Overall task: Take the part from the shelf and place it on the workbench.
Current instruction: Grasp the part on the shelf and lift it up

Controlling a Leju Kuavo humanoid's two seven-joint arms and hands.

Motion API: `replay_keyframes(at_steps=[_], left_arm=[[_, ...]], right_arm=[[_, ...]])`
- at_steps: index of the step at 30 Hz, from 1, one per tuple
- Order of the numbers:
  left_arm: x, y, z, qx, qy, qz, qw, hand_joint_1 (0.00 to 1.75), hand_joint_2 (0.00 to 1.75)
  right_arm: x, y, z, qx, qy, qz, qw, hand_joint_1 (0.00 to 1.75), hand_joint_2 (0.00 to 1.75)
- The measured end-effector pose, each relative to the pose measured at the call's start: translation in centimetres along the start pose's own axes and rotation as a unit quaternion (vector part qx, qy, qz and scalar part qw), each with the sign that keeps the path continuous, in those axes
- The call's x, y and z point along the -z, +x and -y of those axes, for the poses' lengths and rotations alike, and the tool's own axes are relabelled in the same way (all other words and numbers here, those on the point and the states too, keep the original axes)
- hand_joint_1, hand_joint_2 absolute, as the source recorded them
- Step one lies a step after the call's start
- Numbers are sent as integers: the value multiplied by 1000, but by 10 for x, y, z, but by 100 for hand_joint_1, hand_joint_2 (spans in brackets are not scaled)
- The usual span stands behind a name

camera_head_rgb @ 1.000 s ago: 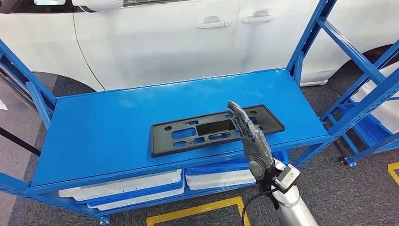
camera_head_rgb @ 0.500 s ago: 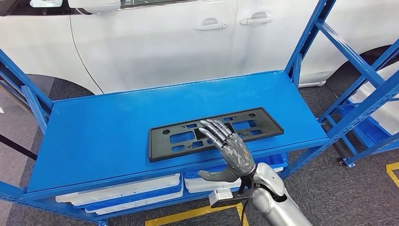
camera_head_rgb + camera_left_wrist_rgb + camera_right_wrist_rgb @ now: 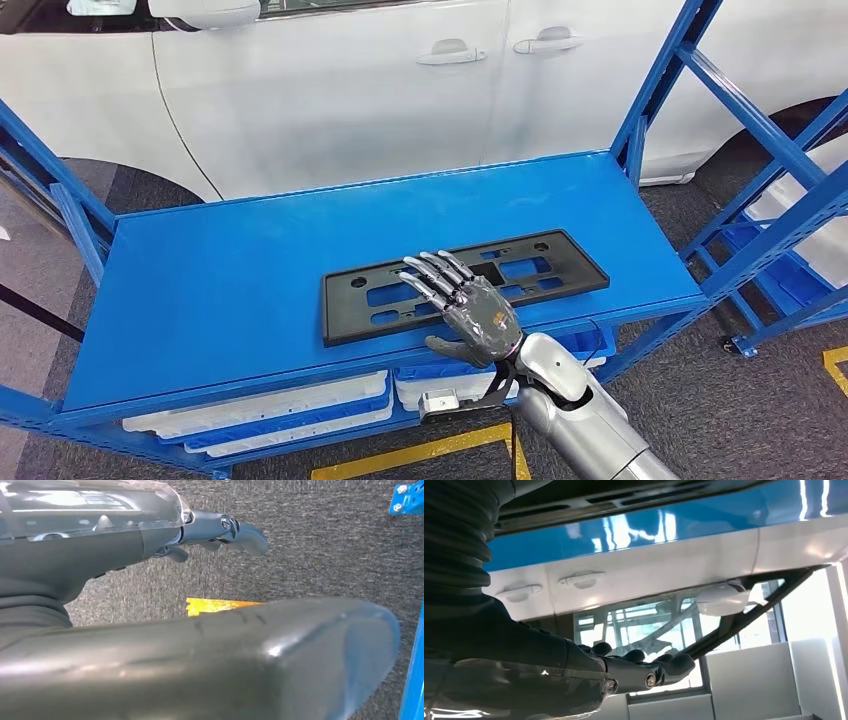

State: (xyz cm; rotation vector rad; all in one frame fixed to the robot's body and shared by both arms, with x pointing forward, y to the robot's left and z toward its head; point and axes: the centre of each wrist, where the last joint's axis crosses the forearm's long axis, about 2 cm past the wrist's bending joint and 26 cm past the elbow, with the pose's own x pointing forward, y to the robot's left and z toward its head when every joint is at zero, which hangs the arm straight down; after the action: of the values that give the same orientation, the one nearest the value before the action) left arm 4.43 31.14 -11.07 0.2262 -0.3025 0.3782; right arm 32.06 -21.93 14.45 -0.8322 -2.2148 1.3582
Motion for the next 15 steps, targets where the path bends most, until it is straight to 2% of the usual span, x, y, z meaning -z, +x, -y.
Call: replay_keyframes(at_steps=[8,15], left_arm=[[0,-2,-1,2,0,11,1000,0,0],[0,-1,-3,1,3,9,1000,0,0]], right_arm=[[2,7,-30,-29,26,10,999,0,175],[23,21,-43,-35,49,29,998,0,175]])
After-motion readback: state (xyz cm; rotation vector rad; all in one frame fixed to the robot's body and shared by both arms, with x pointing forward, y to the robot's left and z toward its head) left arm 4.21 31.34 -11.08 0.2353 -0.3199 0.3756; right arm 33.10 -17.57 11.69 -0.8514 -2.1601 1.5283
